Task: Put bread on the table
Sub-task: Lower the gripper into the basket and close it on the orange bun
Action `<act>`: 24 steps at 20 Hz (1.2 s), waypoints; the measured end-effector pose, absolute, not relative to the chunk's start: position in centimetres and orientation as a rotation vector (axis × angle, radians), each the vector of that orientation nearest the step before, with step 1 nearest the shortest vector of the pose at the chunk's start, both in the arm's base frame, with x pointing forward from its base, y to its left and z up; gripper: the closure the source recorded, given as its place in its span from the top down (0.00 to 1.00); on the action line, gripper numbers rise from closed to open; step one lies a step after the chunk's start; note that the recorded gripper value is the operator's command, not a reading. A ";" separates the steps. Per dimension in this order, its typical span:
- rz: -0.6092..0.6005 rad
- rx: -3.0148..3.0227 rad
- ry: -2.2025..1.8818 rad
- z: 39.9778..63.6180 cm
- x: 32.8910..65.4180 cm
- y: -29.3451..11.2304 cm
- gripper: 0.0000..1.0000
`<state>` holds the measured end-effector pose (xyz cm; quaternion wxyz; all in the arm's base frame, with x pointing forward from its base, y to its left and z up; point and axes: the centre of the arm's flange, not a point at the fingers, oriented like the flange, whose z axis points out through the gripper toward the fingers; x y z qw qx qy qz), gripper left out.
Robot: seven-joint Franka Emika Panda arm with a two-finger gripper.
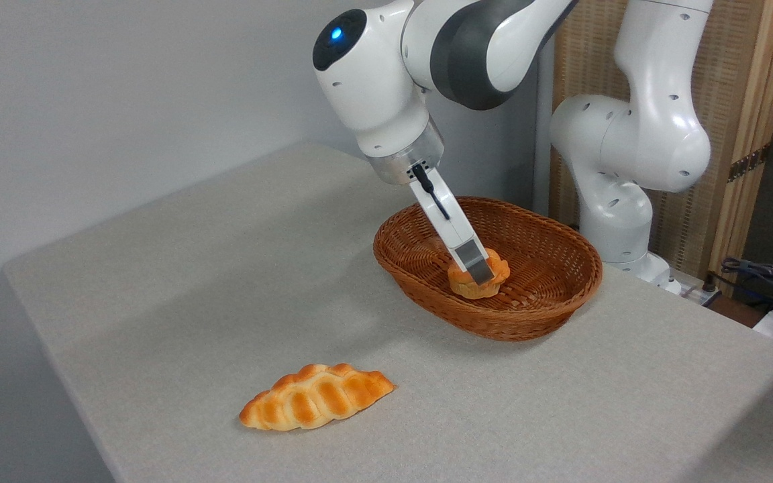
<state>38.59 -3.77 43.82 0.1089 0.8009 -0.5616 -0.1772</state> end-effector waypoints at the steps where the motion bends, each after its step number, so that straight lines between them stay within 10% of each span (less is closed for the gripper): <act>1: -0.525 2.351 -1.655 43.7 38.6 -3.9 1.00; 8: -0.548 2.321 -1.688 41.8 39.3 -5.2 0.97; 13: -0.553 2.285 -1.716 41.1 39.5 -5.2 0.46; 24: -0.549 2.258 -1.744 41.2 39.5 -5.3 0.44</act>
